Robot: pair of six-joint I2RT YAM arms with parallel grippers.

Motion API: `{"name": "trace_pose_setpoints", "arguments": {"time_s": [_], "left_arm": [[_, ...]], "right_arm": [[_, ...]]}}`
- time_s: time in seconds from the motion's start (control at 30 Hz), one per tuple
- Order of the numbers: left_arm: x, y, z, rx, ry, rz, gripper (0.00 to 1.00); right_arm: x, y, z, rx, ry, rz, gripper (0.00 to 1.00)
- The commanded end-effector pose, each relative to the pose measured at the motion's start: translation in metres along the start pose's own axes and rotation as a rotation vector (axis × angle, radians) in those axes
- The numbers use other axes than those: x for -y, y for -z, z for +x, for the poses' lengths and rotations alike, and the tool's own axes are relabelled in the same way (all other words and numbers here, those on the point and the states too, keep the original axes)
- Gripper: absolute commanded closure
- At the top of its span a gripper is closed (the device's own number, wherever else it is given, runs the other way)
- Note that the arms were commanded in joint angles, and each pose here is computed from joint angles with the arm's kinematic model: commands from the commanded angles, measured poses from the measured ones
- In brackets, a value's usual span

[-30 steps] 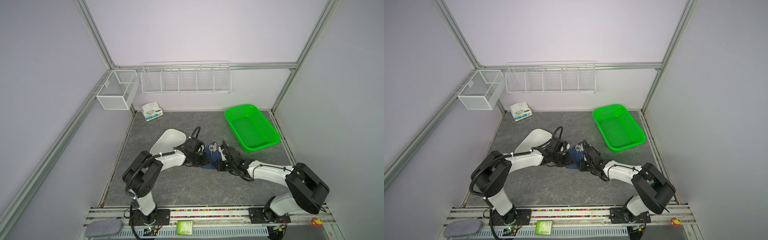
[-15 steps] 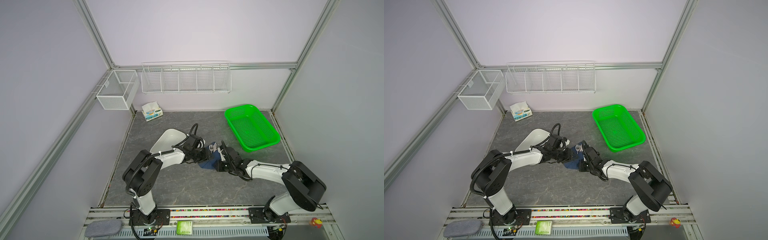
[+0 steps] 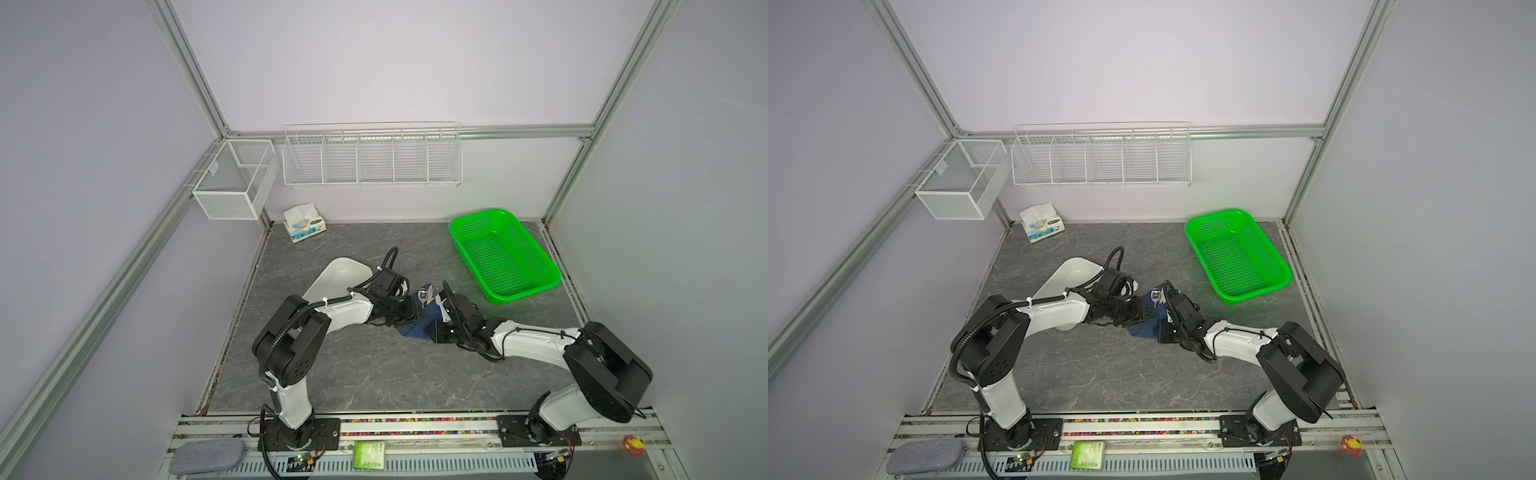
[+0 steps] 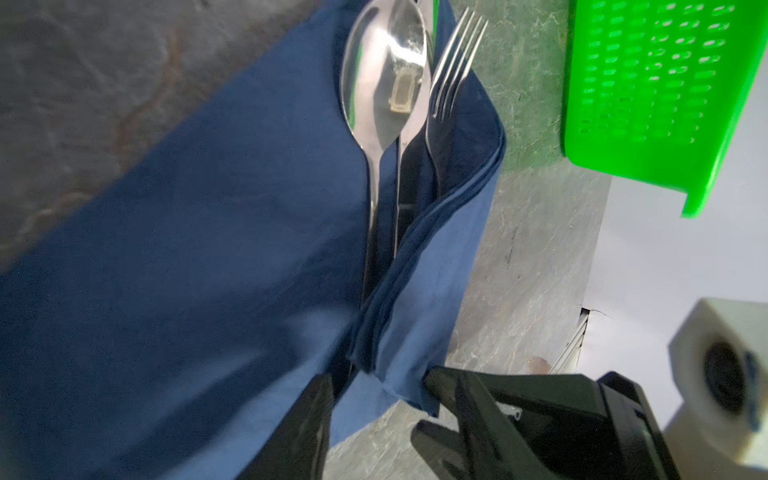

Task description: Place the utensils on the paper napkin and roll it up

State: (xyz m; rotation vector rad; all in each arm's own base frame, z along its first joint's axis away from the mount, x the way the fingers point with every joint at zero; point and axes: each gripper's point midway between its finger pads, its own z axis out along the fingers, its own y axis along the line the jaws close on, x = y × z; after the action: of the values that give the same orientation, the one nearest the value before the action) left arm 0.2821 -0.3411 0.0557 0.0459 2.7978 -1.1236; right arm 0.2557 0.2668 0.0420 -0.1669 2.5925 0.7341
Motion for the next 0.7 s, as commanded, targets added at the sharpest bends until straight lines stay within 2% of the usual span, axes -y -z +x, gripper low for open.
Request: {"name": "trace_pose_setpoints", "arguments": {"time_s": [0.0,0.13,0.33,0.67], "left_arm": [[0.001,-0.005,-0.010,0.009,0.009,0.000,0.53],[0.000,-0.011,-0.015,0.004,0.020,0.003,0.56],[0.001,-0.017,-0.017,-0.003,0.031,0.029,0.67],[0.001,-0.015,-0.019,0.020,0.006,0.054,0.97]], "right_arm": [[0.002,-0.004,0.007,-0.015,0.004,-0.001,0.71],[0.002,-0.004,0.007,-0.016,0.004,-0.002,0.71],[0.002,-0.002,0.008,-0.015,0.007,-0.001,0.71],[-0.009,0.002,0.003,-0.004,-0.004,-0.049,0.68]]}}
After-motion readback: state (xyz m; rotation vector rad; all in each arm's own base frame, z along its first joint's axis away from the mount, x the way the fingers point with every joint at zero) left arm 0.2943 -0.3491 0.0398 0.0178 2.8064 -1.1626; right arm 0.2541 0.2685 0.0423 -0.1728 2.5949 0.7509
